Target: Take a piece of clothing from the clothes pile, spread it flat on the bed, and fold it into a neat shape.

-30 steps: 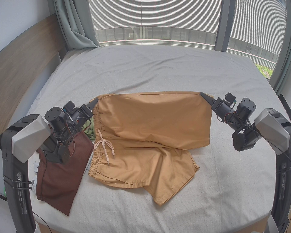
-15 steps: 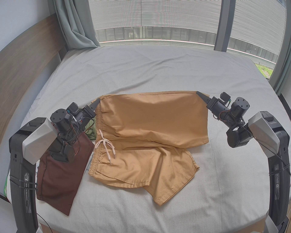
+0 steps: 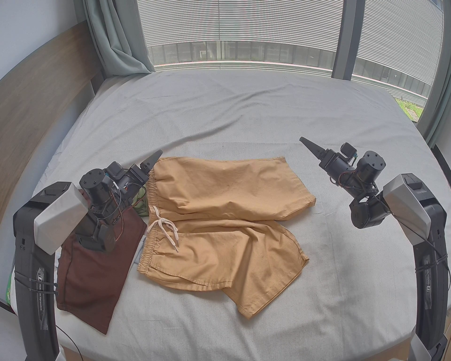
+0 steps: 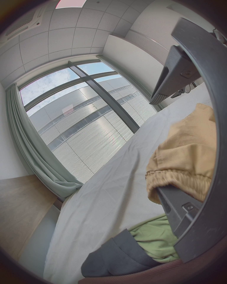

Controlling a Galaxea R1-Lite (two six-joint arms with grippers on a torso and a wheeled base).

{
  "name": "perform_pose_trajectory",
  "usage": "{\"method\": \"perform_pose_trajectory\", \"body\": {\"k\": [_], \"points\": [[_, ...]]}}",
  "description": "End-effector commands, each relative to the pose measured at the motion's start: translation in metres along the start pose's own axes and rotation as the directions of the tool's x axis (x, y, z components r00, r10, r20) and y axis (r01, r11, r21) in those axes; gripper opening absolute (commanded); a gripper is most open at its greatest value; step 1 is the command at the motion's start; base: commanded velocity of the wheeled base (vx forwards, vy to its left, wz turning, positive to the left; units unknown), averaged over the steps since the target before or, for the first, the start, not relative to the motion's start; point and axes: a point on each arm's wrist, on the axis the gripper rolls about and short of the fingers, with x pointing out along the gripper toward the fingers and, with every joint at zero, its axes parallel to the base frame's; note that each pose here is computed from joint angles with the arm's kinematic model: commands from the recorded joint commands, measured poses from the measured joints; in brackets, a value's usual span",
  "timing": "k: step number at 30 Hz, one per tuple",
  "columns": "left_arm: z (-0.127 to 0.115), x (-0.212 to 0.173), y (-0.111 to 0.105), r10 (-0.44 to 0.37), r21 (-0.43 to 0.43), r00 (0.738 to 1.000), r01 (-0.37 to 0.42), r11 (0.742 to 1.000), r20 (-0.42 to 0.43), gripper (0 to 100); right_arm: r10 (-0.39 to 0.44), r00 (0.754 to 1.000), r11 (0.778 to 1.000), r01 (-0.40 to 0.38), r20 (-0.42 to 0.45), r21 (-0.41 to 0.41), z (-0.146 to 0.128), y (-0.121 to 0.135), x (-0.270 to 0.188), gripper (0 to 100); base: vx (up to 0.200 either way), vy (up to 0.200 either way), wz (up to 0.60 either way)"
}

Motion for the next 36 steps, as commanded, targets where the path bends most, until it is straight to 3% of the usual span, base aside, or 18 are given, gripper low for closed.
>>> {"method": "perform_pose_trajectory", "body": {"k": [1, 9, 17, 24, 36], "points": [[0.001, -0.010, -0.007, 0.030, -0.020, 0.999, -0.031, 0.999, -0.030, 100, -0.018, 1.000, 1.000, 0.019, -0.020, 0.014, 0.000, 0.013, -0.014, 100, 0.000, 0.000, 0.00], [0.004, -0.035, -0.024, 0.067, -0.034, 0.996, -0.070, 0.997, -0.065, 100, -0.029, 0.998, 0.999, 0.030, -0.048, 0.025, -0.013, 0.034, -0.043, 100, 0.000, 0.000, 0.00], [0.014, -0.075, -0.058, 0.068, -0.031, 0.993, -0.072, 0.997, -0.097, 100, -0.076, 0.990, 0.997, 0.076, -0.118, 0.003, -0.014, 0.056, -0.071, 100, 0.000, 0.000, 0.00], [0.016, -0.115, -0.079, 0.085, 0.082, 0.981, -0.072, 0.994, -0.174, 100, -0.110, 0.973, 0.993, 0.117, -0.205, 0.020, -0.021, 0.091, -0.103, 100, 0.000, 0.000, 0.00], [0.029, -0.146, -0.097, 0.056, 0.137, 0.976, -0.027, 0.990, -0.210, 100, -0.045, 0.945, 0.998, 0.059, -0.323, 0.035, -0.026, 0.136, -0.139, 100, 0.000, 0.000, 0.00]]}}
